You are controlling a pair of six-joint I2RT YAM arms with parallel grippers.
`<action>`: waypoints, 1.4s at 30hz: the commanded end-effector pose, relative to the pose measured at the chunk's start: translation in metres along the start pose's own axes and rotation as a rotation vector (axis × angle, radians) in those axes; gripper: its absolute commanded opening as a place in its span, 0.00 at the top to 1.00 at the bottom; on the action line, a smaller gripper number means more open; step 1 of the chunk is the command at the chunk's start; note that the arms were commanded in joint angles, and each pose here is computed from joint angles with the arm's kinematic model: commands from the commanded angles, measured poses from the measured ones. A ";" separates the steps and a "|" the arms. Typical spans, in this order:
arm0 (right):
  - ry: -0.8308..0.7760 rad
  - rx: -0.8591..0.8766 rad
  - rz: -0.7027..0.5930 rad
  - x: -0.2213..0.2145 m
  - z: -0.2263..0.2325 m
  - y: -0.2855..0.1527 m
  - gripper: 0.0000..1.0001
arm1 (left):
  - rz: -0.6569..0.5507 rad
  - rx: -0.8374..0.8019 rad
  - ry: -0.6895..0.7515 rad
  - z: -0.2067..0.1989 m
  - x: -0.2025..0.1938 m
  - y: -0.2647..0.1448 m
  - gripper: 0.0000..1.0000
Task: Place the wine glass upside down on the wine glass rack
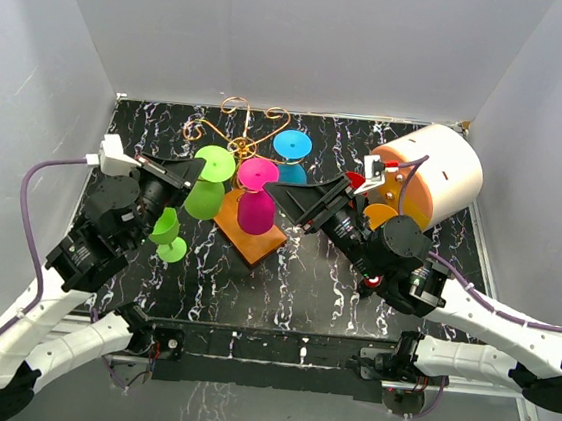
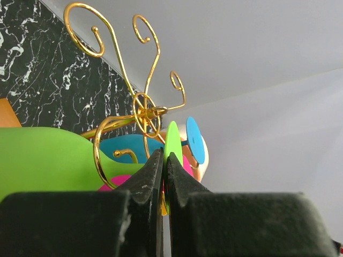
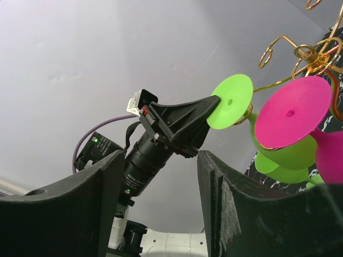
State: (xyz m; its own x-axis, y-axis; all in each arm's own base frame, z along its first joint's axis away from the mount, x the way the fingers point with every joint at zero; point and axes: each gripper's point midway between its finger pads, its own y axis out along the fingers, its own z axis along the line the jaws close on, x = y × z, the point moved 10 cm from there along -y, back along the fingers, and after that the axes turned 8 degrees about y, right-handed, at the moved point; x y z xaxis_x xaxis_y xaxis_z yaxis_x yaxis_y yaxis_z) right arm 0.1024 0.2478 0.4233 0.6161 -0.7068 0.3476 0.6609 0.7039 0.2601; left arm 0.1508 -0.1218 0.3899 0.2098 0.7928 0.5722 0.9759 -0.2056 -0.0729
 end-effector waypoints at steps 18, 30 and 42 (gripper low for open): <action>0.002 0.008 0.002 -0.001 0.000 0.002 0.45 | 0.088 0.037 0.209 -0.002 0.005 -0.007 0.82; -0.012 -0.006 -0.004 0.000 -0.001 0.000 0.45 | 0.131 0.083 0.252 0.002 0.015 -0.029 0.56; -0.249 -0.090 0.024 0.012 0.005 -0.002 0.46 | 0.162 0.148 0.548 0.028 0.034 -0.064 0.46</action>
State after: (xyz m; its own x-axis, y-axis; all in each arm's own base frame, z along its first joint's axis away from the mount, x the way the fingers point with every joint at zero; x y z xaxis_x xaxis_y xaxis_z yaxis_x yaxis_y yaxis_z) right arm 0.1064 0.2491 0.4060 0.5887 -0.6469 0.4847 0.6781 0.7216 0.1396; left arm 0.1143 -0.0897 0.3906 0.3531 0.4797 0.8032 0.9341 -0.2292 -0.2738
